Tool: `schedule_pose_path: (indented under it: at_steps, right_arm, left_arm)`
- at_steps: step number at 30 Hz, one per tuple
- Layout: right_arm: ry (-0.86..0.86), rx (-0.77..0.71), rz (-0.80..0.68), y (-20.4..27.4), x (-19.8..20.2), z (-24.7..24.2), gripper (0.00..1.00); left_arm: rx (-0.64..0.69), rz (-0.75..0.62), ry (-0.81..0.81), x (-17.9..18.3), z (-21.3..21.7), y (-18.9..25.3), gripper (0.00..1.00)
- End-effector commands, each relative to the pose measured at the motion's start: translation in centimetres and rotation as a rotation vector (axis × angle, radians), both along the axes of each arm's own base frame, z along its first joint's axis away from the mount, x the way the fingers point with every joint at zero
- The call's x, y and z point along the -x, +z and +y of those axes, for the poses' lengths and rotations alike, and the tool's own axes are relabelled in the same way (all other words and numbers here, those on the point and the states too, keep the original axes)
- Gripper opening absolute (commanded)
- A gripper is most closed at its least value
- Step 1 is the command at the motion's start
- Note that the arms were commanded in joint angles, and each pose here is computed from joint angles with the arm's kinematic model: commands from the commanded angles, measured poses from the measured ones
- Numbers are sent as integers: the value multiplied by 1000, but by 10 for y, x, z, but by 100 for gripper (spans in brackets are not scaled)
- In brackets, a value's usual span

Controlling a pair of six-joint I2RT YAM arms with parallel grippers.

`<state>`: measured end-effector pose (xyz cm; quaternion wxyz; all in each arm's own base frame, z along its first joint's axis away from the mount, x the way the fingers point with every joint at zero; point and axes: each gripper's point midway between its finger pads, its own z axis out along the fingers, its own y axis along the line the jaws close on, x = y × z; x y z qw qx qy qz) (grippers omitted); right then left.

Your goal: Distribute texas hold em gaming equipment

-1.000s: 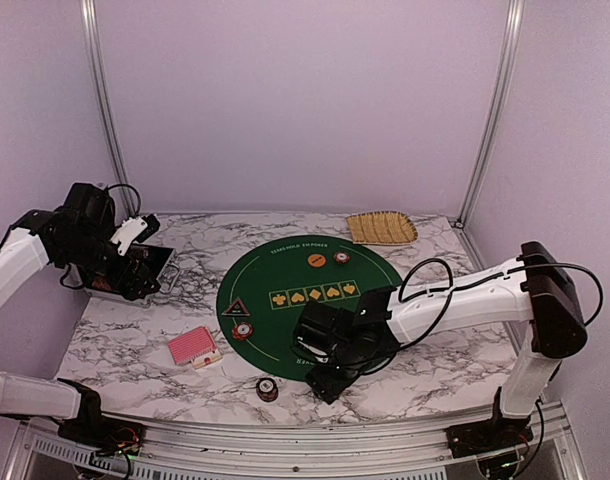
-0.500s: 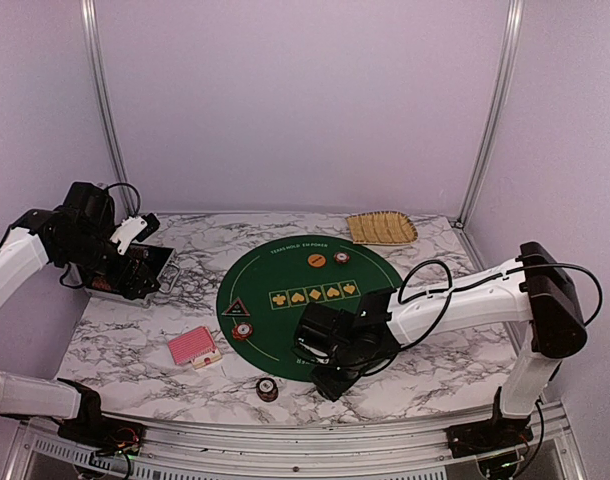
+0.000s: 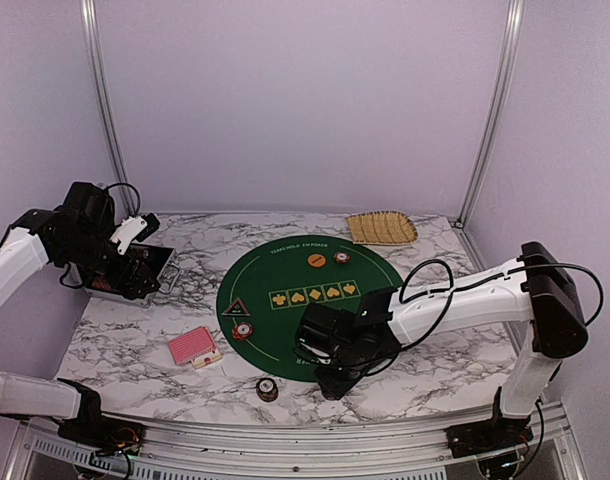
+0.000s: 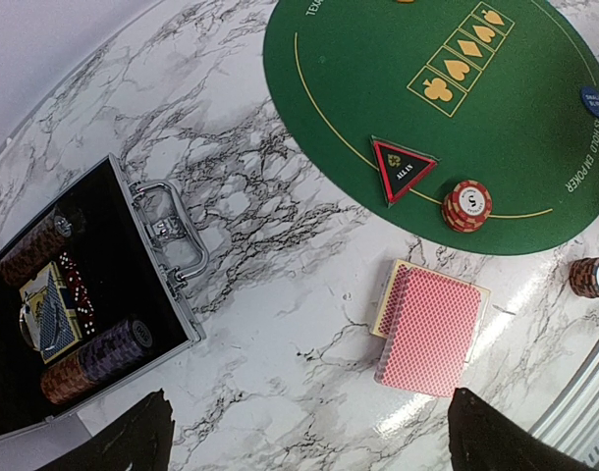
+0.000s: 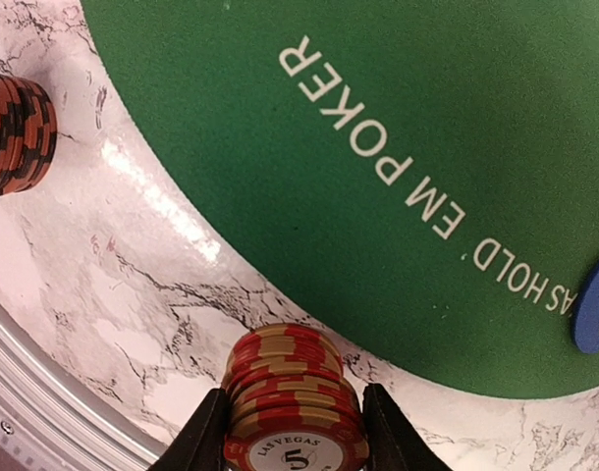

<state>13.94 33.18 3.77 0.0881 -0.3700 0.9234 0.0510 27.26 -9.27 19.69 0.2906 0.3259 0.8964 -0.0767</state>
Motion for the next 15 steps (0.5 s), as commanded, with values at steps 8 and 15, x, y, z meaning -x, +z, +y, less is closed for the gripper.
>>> schedule_pose_path:
  at_steps: [8, 15]
  right_arm:
    - [-10, -94, -61, 59, -15, 13, 23]
    - [-118, -106, -119, 77, -59, -15, 20]
  left_arm:
    - [12, 9, -17, 4, -3, 6, 99]
    - [10, 5, -17, 4, -2, 8, 99]
